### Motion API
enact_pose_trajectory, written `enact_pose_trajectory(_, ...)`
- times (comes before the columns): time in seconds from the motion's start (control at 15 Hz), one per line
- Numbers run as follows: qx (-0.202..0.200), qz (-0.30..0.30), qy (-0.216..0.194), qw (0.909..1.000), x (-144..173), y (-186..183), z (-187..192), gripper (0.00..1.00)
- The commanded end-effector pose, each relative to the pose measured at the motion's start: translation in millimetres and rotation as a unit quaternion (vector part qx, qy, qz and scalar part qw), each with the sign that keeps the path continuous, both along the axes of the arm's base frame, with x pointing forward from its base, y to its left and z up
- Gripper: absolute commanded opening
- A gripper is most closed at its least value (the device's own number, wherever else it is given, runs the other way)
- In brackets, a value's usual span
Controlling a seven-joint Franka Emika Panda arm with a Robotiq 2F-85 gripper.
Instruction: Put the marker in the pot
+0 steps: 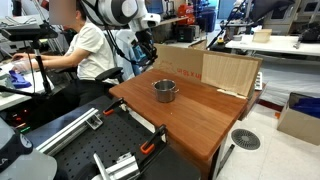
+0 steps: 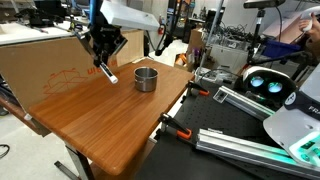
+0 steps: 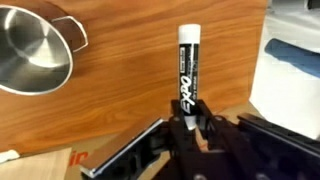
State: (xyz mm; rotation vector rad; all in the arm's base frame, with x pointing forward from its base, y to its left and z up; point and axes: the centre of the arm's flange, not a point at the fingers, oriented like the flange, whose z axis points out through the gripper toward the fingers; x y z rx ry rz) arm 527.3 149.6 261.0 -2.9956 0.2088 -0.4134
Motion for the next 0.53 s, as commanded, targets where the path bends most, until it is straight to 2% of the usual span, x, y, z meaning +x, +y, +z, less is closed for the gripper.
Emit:
enact_pose_trajectory(0.0, -0.001, -0.013, -0.069, 0.9975, -42, -26, 20, 0.05)
enact_pose_trajectory(0.2, -0.002, -0.032, -0.107, 0.9937, -65, -49, 27, 0.05)
enact_pose_trajectory(0.47, -0.022, -0.068, -0.152, 0.9858, -83, -87, 23, 0.05)
